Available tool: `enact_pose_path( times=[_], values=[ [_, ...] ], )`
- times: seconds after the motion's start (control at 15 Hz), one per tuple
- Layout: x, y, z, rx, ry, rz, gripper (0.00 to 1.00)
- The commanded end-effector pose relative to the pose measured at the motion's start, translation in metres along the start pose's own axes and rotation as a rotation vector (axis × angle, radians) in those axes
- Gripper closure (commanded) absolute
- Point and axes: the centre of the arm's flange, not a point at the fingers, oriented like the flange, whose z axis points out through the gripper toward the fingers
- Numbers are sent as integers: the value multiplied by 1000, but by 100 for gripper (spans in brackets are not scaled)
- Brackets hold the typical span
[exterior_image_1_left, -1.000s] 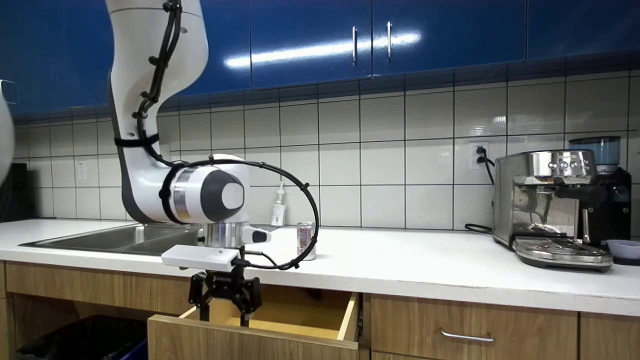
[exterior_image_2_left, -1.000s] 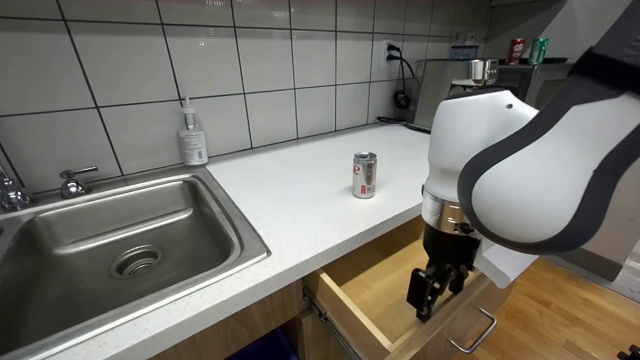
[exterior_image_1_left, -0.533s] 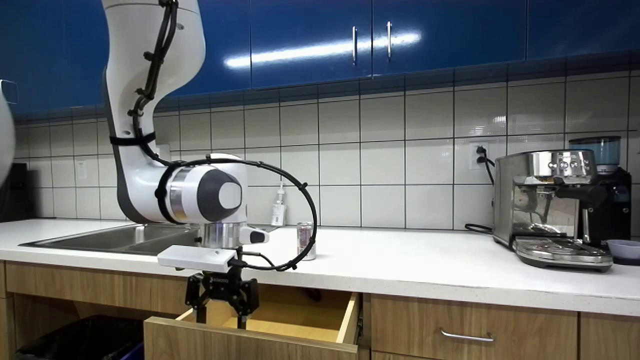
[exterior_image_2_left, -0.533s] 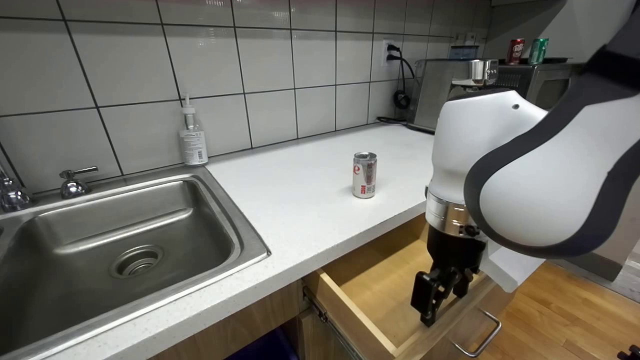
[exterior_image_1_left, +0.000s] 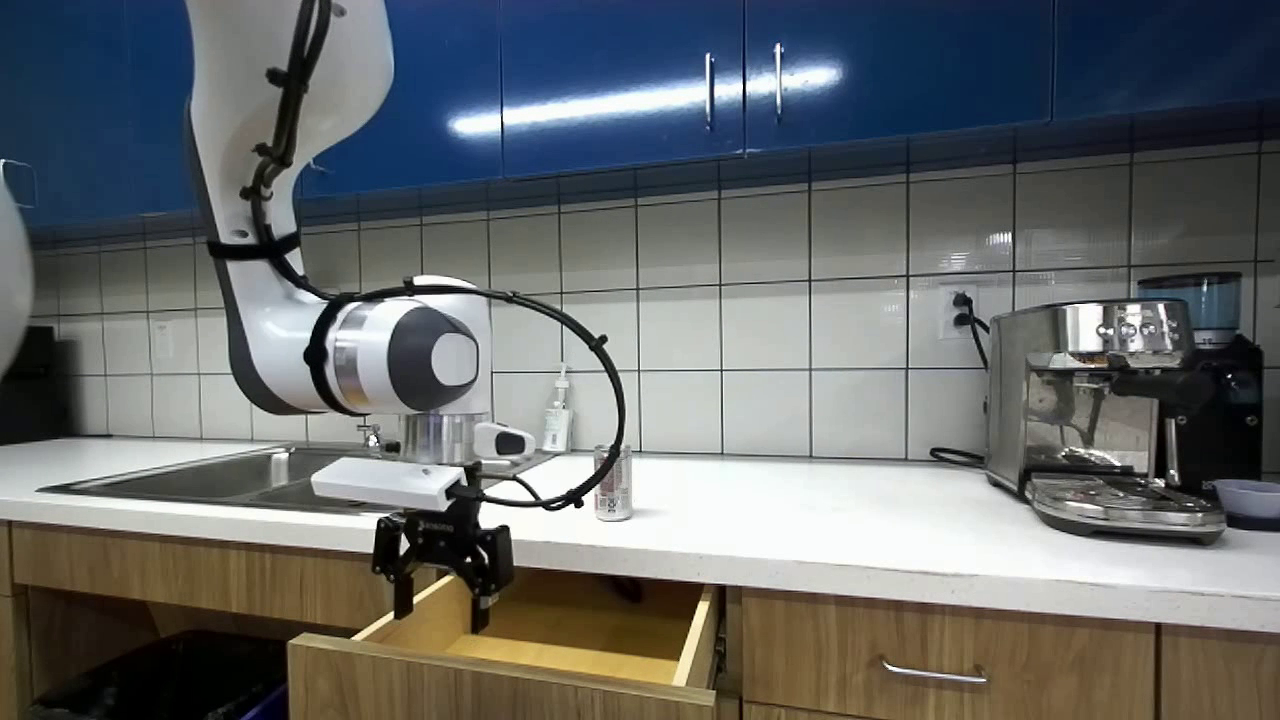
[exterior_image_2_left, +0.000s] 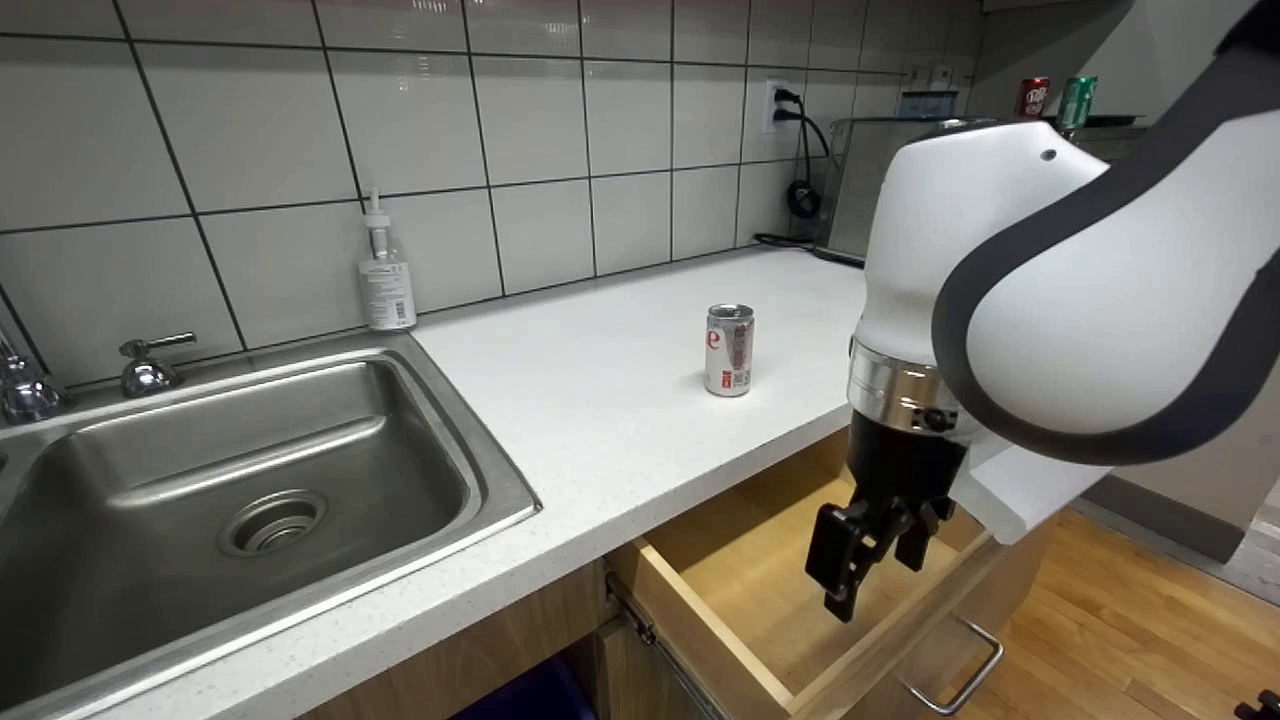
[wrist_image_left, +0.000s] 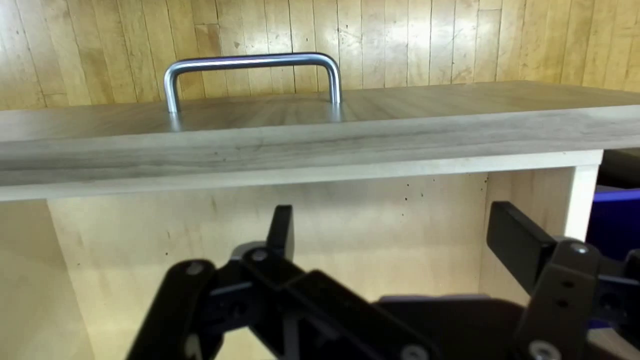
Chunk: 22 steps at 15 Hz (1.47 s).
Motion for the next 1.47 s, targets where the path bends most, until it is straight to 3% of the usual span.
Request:
enact_pose_path(
  times=[0.0, 1.07, 1.13, 1.4],
  values=[
    [-1, 1, -38, 1, 14, 34, 0],
    [70, 73, -126, -1, 63, 103, 0],
    [54, 64, -116, 1, 84, 115, 0],
    [55, 65, -114, 1, 81, 115, 0]
  ],
)
